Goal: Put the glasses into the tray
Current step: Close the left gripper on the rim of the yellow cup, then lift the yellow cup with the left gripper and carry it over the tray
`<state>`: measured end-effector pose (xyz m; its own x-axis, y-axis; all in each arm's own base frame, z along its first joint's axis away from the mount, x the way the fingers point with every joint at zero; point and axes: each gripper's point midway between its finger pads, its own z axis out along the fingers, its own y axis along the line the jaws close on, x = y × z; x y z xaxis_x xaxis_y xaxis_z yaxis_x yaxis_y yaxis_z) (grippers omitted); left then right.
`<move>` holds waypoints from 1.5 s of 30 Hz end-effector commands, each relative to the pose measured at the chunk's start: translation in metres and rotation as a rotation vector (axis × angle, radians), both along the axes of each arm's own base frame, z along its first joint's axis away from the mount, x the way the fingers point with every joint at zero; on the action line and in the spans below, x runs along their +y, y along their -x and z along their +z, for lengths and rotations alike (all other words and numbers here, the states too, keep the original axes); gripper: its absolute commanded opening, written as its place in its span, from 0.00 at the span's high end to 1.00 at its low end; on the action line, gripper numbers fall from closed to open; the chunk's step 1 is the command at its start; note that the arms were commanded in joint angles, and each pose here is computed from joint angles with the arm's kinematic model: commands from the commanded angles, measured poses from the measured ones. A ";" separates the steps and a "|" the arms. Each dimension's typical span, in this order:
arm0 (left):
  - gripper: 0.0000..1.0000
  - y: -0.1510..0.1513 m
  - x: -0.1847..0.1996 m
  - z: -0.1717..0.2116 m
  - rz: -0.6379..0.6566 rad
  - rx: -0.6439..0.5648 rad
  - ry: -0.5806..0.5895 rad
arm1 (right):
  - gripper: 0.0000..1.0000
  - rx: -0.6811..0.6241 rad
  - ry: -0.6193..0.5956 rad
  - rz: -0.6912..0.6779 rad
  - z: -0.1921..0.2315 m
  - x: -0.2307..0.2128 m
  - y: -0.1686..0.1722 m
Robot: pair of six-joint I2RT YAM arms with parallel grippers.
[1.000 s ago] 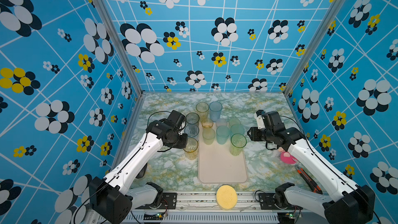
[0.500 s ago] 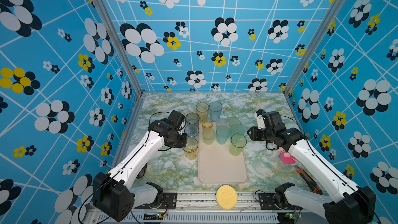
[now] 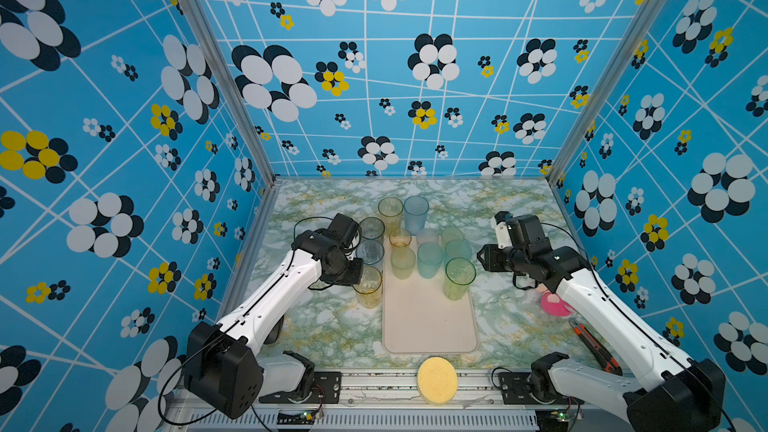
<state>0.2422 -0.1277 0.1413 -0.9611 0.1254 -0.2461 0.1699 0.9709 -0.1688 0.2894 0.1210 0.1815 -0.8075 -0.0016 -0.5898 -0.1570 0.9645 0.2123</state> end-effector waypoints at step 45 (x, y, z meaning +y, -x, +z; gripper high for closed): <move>0.97 0.005 -0.106 0.089 -0.485 -0.156 -0.158 | 0.55 0.036 0.030 -0.005 0.005 -0.001 -0.008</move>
